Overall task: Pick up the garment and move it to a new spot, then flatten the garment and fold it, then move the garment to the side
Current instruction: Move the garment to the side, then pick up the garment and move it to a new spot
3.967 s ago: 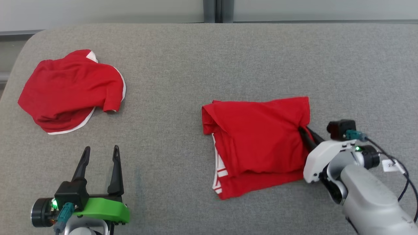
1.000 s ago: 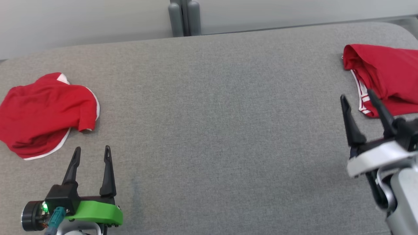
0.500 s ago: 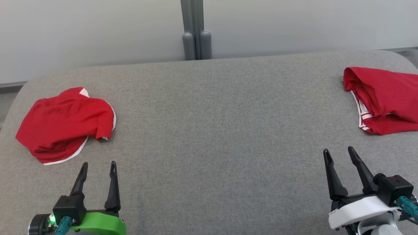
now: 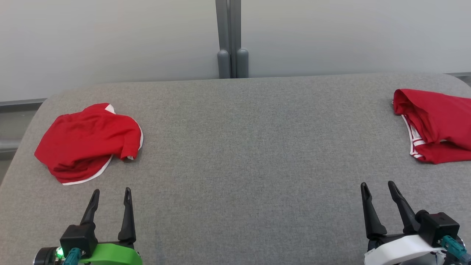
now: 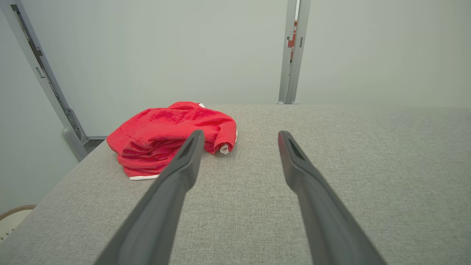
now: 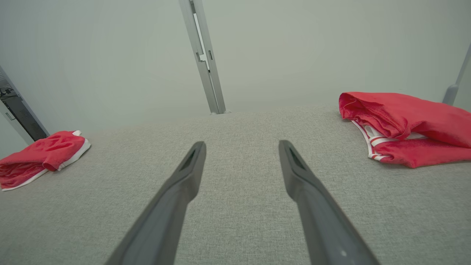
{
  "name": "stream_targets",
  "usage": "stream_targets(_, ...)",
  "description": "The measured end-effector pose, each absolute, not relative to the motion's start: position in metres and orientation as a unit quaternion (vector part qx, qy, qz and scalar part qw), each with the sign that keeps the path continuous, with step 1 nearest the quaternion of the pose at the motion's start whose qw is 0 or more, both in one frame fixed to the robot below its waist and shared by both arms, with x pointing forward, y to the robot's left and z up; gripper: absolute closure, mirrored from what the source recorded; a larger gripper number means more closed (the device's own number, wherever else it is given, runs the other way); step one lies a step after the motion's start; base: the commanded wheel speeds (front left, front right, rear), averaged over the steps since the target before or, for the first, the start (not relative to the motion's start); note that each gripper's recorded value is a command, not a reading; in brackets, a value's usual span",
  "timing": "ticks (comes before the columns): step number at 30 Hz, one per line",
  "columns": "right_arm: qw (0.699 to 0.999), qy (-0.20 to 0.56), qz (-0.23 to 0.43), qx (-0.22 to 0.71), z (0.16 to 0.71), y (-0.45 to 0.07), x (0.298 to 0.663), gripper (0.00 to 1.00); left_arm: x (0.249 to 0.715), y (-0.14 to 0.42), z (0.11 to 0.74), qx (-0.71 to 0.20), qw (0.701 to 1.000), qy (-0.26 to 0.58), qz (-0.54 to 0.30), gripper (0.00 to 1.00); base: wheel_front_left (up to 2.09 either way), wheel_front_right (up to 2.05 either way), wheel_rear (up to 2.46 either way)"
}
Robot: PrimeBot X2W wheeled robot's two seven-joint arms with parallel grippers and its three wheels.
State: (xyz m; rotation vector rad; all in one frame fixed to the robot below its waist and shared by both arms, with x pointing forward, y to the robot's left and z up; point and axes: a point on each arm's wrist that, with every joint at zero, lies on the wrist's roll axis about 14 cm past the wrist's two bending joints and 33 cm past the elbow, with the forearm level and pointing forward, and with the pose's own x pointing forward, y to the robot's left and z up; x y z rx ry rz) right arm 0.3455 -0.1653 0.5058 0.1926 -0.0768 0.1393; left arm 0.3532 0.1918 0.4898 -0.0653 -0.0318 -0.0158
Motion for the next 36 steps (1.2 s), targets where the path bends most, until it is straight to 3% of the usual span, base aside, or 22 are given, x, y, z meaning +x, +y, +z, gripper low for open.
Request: stream_targets(36, 0.992, -0.025, 0.078, 0.100, 0.4975, -0.1549, 0.3453, 0.00, 0.3514, 0.1998, 0.4862, -0.027, 1.000, -0.010, 0.002, 0.00, 0.00, 0.00, 0.00)
